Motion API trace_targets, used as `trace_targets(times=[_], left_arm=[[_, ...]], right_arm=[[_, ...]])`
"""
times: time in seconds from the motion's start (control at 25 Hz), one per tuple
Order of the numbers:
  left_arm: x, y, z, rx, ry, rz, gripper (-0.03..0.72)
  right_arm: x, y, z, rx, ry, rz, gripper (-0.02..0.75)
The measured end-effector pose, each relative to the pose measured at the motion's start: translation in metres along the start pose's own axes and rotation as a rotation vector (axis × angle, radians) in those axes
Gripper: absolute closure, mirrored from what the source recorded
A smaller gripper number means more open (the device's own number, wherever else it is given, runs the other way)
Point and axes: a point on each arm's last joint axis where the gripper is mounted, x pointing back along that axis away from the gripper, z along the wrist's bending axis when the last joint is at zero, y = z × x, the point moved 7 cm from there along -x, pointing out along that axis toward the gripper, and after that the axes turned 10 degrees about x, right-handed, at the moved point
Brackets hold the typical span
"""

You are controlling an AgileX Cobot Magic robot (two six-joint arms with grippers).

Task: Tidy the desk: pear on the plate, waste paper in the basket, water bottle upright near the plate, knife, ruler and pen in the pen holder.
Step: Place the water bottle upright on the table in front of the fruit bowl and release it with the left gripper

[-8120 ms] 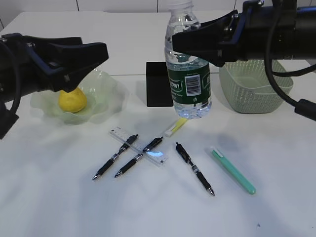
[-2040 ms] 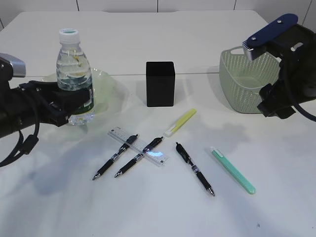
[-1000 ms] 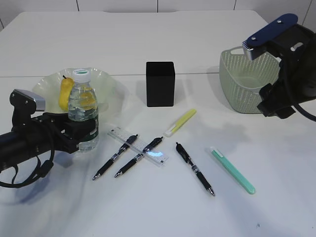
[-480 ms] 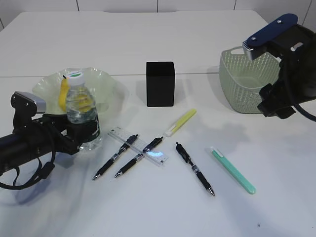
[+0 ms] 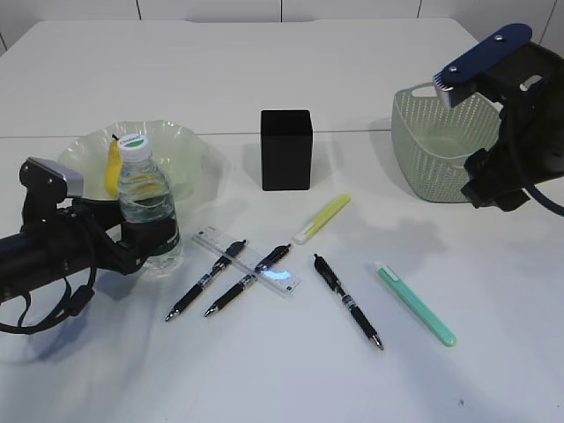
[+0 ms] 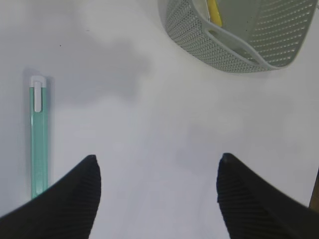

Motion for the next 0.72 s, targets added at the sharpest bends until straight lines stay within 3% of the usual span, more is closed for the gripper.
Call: trace_targets(times=[0.72], left_arm=[[0.013,0.057,-0.024,-0.111,-0.059,-0.12,0.092]], right_arm=[[0.0,-0.002,0.0,0.001,-0.001,0.01,0.201]])
